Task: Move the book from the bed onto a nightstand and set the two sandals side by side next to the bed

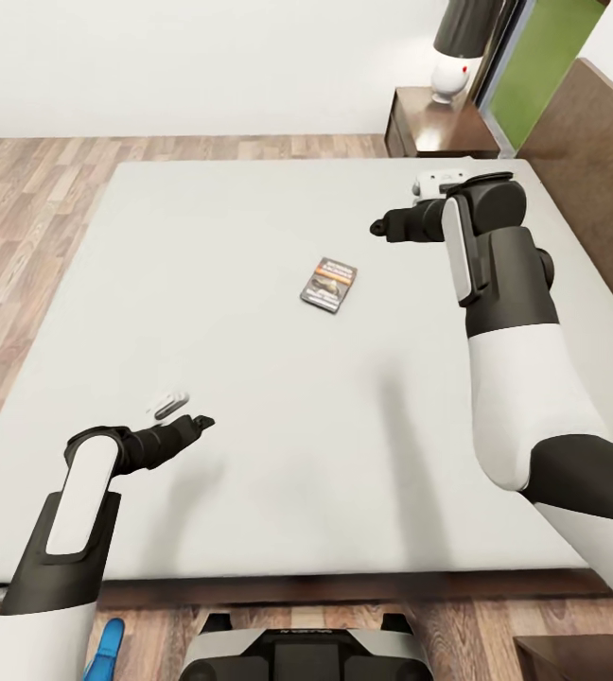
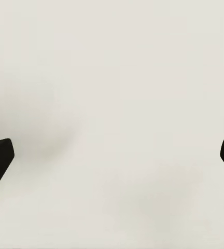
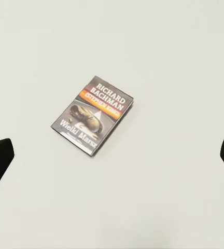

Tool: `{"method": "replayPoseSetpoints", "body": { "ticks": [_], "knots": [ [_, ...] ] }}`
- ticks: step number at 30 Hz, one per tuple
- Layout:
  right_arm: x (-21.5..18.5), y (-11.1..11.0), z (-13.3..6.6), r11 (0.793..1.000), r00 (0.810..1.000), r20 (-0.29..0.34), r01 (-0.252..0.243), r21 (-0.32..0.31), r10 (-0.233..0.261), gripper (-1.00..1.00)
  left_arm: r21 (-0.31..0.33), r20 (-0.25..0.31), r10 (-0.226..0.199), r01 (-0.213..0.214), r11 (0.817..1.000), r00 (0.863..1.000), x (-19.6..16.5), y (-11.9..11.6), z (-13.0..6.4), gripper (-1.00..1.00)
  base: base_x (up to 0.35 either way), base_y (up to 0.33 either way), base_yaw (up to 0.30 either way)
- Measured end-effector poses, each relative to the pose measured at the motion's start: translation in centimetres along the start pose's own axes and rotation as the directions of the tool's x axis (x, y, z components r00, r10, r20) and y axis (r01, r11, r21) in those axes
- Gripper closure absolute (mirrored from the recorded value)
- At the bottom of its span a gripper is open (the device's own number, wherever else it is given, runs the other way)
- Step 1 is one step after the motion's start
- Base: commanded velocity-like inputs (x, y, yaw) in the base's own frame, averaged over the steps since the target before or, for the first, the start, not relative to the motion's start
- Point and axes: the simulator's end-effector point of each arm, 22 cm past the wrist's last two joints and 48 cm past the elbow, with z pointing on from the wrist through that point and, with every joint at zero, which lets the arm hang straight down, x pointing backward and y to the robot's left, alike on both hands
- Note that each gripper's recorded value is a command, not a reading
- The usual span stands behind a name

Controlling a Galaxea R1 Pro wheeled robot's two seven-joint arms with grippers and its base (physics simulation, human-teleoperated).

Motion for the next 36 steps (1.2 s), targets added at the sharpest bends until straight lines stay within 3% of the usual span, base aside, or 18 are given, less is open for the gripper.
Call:
{"method": "replayPoseSetpoints", "body": {
  "ticks": [13,18,36],
  "knots": [
    [0.9,-0.2,1.2,1.000,1.000,0.003,-0.001,-0.001,0.001,-1.00,0.020,0.016,0.010,-0.010,1.000,1.000,-1.2,-0.8,1.1,-1.00,0.000,0.000,0.028],
    [0.9,-0.2,1.3,1.000,1.000,-0.002,-0.004,-0.002,0.004,-1.00,0.092,0.023,0.001,-0.004,0.996,1.000,-3.3,-2.8,0.4,-1.00,0.000,0.000,0.003],
    [2.9,-0.3,5.1,1.000,0.992,-0.125,-0.007,-0.008,0.006,-1.00,0.138,0.069,0.002,-0.012,0.990,0.998,-8.6,-4.9,-0.5,-1.00,0.000,0.000,0.000]
  ]
}}
